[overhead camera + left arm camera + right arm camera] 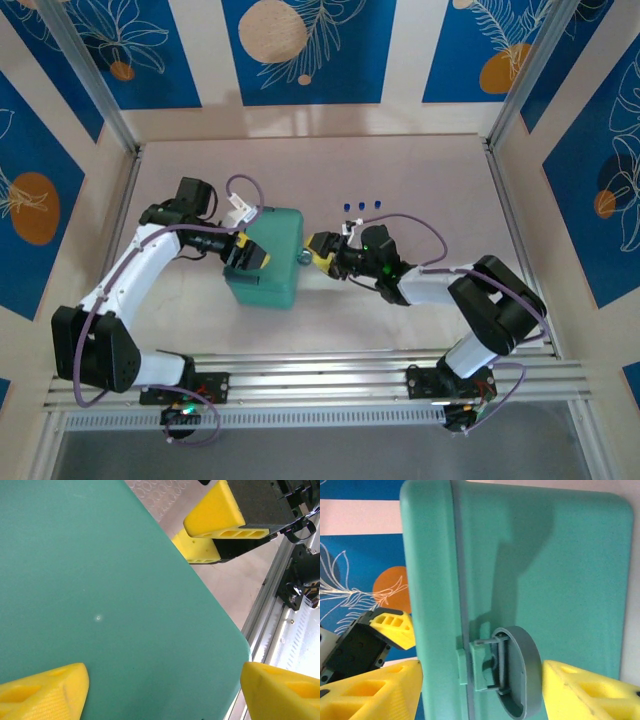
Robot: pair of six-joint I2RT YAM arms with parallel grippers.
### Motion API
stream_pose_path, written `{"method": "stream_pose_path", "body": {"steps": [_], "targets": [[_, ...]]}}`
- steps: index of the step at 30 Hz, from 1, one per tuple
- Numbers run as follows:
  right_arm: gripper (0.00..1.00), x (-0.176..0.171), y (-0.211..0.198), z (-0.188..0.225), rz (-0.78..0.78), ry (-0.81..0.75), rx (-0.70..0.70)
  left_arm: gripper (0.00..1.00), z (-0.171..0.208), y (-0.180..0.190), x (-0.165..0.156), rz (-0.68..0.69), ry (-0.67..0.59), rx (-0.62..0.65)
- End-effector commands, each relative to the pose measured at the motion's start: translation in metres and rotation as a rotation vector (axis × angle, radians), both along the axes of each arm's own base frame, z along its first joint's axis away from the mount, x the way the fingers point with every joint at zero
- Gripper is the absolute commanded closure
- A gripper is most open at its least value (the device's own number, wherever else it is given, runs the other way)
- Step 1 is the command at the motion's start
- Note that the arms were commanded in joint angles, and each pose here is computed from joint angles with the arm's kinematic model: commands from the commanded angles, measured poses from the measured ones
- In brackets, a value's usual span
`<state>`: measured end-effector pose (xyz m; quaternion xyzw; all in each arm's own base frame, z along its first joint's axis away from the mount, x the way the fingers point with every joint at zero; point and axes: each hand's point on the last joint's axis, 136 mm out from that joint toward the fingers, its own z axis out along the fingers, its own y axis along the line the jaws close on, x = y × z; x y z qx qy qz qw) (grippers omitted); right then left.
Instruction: Organize the chemistry lab equipment
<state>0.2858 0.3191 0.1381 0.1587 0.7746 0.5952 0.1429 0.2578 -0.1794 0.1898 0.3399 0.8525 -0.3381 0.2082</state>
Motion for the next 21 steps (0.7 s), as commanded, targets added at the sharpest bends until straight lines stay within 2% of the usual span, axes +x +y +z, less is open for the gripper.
{"method": "stream_pose_path", "body": {"steps": [1, 7, 21], "targets": [[0.36, -0.003, 0.006, 0.0, 0.026, -0.003, 0.042, 0.19, -0.018, 0.0, 0.0, -0.003, 0.035, 0.041], [0.36, -0.002, 0.012, -0.003, 0.039, 0.003, 0.055, 0.19, -0.027, 0.003, 0.001, 0.005, 0.054, 0.071], [0.36, -0.006, 0.021, 0.028, 0.066, -0.088, 0.068, 0.19, -0.035, 0.006, 0.001, 0.009, 0.069, 0.102]]}}
